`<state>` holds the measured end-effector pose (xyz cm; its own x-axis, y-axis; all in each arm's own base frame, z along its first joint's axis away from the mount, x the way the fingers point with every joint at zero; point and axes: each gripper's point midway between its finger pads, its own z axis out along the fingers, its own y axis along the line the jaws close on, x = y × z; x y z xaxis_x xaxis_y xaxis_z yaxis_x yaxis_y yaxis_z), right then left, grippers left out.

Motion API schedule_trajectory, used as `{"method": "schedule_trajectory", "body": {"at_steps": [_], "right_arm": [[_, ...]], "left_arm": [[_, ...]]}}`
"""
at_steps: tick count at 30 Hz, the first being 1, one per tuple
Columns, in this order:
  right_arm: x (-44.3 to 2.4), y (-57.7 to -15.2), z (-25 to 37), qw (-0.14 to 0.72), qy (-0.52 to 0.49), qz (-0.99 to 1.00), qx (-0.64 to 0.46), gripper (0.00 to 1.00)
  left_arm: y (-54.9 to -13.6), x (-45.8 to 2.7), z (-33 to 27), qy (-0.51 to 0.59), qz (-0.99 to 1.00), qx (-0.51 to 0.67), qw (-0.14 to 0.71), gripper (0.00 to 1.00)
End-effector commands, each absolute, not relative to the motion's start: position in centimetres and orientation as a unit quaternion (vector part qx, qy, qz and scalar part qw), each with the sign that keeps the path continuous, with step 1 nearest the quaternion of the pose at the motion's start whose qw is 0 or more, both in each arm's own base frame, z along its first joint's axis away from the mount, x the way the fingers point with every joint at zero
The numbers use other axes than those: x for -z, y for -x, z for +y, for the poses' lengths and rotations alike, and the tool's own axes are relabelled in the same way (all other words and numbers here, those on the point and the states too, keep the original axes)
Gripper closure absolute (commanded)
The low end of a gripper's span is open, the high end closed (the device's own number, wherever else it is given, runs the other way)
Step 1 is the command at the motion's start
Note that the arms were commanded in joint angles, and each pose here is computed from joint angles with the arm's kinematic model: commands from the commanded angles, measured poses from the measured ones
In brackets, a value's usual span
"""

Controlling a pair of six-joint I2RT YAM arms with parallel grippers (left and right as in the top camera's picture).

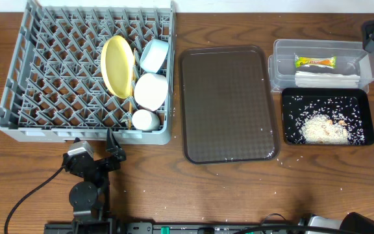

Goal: Sort waste into correct bins and load items into the dishwasher

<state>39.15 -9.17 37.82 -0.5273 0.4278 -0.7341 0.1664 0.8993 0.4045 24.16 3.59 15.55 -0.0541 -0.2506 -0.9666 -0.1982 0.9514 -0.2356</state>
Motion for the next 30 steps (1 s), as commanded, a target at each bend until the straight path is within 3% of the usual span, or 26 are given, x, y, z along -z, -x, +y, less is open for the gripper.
{"method": "schedule_trajectory", "body": {"at_steps": [1, 12, 19, 30], "right_arm": [[-37.8, -39.1, -9.6, 0.454, -0.181, 0.861, -0.145, 0.01], [-38.8, -37.1, -8.1, 0.458, -0.175, 0.863, -0.121, 0.01], [-38.7, -32.0, -5.4, 0.487, -0.078, 0.866, 0.08, 0.01], [-29.0, -28.0, -0.3, 0.584, 0.026, 0.811, 0.032, 0.01]], "left_arm": [[-24.1, -13.7, 3.8, 0.155, 0.742, 0.008, 0.652, 0.07], [-24.1, -13.7, 3.8, 0.155, 0.742, 0.008, 0.652, 0.07], [-24.1, -13.7, 3.8, 0.155, 0.742, 0.008, 0.652, 0.07], [-24.1, -13.7, 3.8, 0.155, 0.742, 0.008, 0.652, 0.07]]}}
